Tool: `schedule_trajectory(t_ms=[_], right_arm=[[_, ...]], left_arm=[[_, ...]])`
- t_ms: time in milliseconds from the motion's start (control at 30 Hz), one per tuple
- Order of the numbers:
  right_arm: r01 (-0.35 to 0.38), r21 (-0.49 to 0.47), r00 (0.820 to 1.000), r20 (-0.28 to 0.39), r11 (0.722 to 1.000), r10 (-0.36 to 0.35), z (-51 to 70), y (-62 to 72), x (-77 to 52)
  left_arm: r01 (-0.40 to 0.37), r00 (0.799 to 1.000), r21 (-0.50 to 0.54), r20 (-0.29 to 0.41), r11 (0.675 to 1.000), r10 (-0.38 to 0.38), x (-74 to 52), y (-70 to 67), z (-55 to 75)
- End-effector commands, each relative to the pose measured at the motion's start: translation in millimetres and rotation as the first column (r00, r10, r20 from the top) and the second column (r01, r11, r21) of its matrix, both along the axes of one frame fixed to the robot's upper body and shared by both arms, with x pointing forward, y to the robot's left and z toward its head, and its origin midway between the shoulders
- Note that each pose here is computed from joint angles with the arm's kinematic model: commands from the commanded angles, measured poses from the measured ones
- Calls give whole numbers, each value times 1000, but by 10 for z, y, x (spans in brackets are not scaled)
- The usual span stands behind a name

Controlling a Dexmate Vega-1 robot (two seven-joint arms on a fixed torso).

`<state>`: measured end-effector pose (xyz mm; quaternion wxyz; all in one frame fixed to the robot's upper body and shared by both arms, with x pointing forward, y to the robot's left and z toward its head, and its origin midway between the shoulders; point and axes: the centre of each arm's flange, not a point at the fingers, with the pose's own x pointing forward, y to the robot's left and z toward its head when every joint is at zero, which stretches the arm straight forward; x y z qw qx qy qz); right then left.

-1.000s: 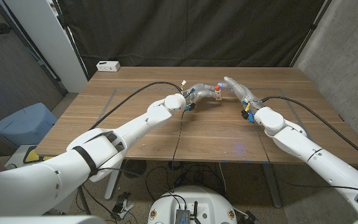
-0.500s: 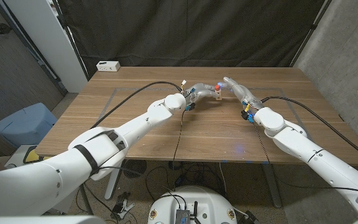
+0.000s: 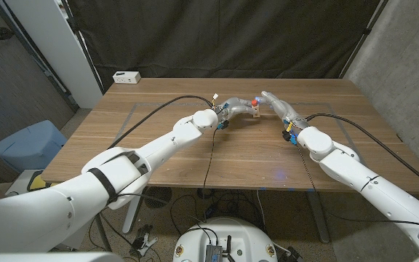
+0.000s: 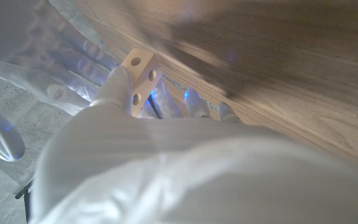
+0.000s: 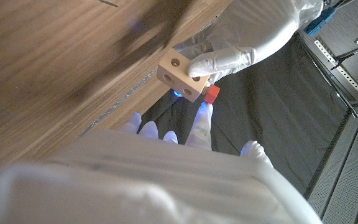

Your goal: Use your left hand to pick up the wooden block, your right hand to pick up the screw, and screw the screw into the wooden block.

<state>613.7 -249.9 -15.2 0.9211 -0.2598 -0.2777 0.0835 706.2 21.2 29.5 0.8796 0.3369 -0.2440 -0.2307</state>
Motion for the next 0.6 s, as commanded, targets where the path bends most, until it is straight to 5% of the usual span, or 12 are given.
schedule_trajectory(t_ms=[33,600], right_arm=[[4,-9,1000,0,1000,-4,-18,10,-37],[7,-13,1000,-5,1000,-7,-39,21,-68]], left_arm=[[2,1000,-1,-8,1000,-2,18,-5,-8],[5,1000,-3,-12,1000,-5,34,-5,-9]])
